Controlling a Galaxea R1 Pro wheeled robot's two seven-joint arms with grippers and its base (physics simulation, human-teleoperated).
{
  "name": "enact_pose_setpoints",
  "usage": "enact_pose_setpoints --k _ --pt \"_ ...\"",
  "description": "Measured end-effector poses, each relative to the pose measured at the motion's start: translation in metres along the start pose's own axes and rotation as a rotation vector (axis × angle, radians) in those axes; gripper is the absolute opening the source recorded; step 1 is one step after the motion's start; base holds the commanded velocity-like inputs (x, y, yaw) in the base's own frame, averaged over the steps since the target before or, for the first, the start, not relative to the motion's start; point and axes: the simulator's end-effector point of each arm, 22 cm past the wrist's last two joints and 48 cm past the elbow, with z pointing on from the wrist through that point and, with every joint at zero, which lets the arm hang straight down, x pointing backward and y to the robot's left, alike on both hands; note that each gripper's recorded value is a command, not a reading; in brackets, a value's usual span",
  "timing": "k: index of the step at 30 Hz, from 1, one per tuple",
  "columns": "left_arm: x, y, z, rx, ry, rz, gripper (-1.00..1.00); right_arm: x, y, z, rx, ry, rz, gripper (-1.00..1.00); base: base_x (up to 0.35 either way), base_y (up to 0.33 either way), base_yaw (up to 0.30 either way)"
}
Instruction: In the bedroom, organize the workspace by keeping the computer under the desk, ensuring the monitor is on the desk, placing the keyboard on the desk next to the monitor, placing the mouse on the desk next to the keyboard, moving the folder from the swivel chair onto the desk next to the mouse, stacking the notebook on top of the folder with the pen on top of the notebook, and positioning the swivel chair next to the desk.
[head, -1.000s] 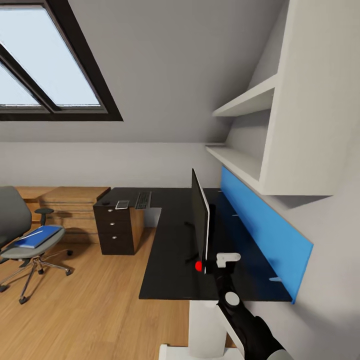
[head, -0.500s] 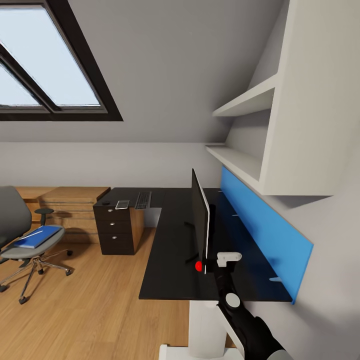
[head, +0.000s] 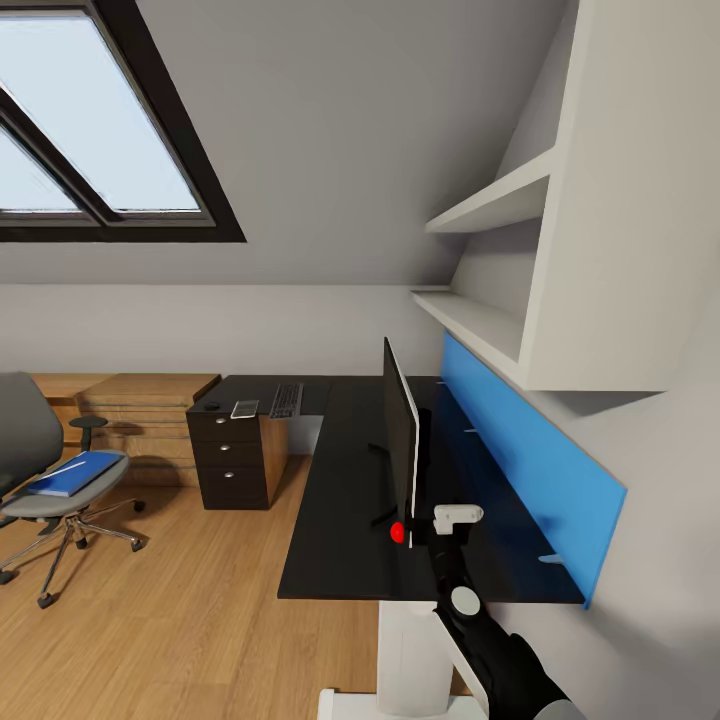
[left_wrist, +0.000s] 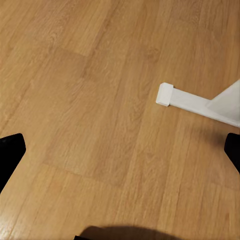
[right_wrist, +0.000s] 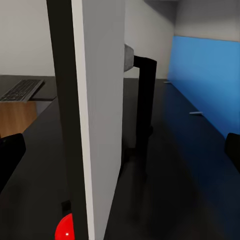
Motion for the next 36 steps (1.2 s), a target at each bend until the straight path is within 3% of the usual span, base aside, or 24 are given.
enact_pose_setpoints --k 36 --pt "-0.0002 0.0007 0.0000 -0.001 0.000 0.001 1.00 0.0008 -0.0003 -0.0001 -0.001 0.001 -0.001 1.00 0.094 0.022 0.000"
